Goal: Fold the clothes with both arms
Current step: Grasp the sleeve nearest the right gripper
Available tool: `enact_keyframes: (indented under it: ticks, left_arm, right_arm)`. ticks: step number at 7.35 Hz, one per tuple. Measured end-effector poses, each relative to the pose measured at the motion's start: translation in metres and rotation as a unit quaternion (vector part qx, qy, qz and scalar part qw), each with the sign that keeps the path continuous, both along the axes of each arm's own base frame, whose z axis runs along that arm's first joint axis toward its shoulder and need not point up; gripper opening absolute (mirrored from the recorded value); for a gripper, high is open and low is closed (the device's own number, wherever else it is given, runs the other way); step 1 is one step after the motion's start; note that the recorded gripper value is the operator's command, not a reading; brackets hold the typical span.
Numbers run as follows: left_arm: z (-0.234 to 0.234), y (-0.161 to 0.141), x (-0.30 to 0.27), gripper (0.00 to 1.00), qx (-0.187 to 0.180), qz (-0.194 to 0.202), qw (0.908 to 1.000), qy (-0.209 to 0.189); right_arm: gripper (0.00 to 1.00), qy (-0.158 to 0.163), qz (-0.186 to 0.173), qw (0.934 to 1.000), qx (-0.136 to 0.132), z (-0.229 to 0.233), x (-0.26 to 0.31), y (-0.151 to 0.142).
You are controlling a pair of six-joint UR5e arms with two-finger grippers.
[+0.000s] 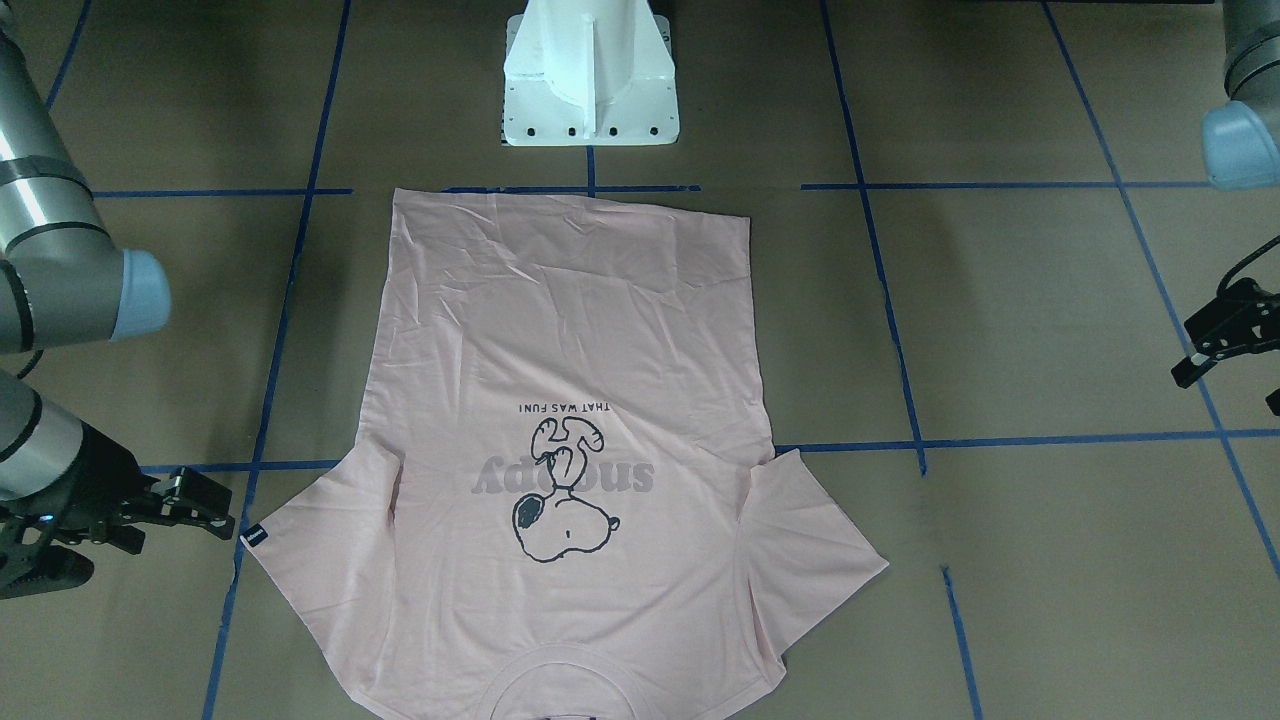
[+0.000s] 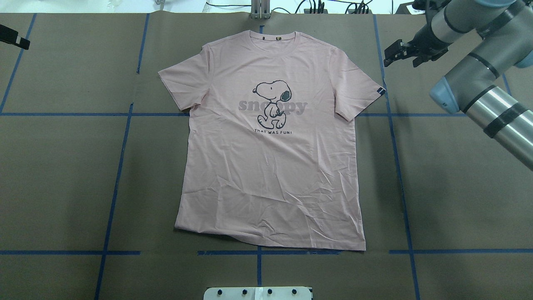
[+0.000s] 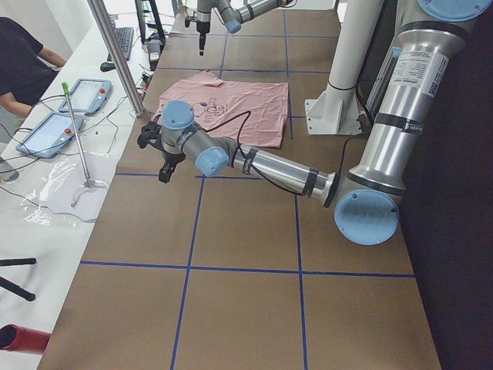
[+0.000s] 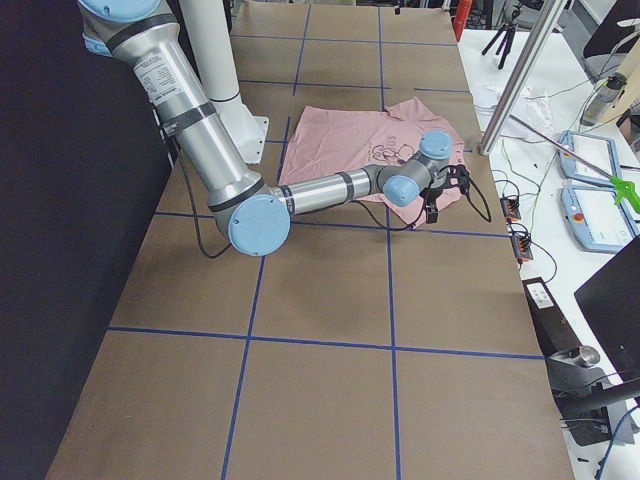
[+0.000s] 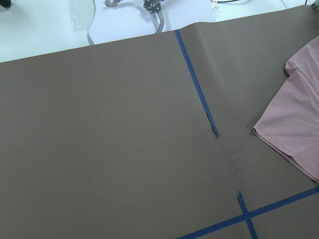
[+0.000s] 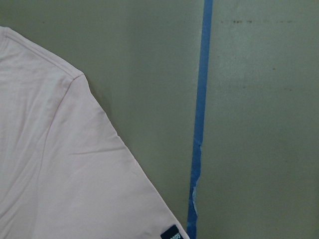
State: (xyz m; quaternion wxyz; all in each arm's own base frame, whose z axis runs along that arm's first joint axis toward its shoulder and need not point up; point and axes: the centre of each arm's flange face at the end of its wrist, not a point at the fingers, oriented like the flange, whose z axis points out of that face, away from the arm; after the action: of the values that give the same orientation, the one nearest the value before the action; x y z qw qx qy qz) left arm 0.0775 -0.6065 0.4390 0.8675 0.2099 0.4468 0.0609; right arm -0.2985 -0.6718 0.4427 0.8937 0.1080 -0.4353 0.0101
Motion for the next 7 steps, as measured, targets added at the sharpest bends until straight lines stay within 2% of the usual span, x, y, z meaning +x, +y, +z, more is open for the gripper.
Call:
enact_keyframes:
  ticks: [2, 4, 5, 6, 7]
  left_arm:
    - [-0.006, -0.001, 0.001, 1.0, 0.001, -0.002, 1.0, 0.003]
    - [-0.011, 0.0, 0.0, 1.0, 0.004, -0.003, 1.0, 0.005]
    - [-0.013, 0.0, 0.0, 1.0, 0.005, -0.003, 1.0, 0.006]
    - [-0.014, 0.001, 0.0, 1.0, 0.006, -0.003, 1.0, 0.007]
    - [-0.015, 0.001, 0.0, 1.0, 0.006, -0.003, 1.0, 0.007]
  right_arm:
    - [0.99, 0.024, 0.002, 0.9997, 0.004, 0.02, -0.044, 0.016]
    - [0.93, 0.04, -0.002, 0.9992, 0.005, 0.031, -0.066, 0.022]
    - [0.86, 0.045, -0.001, 0.999, 0.005, 0.034, -0.07, 0.022]
    - [0.67, 0.047, -0.001, 0.9989, 0.004, 0.036, -0.07, 0.022]
    - [0.52, 0.049, -0.001, 0.9988, 0.003, 0.038, -0.071, 0.022]
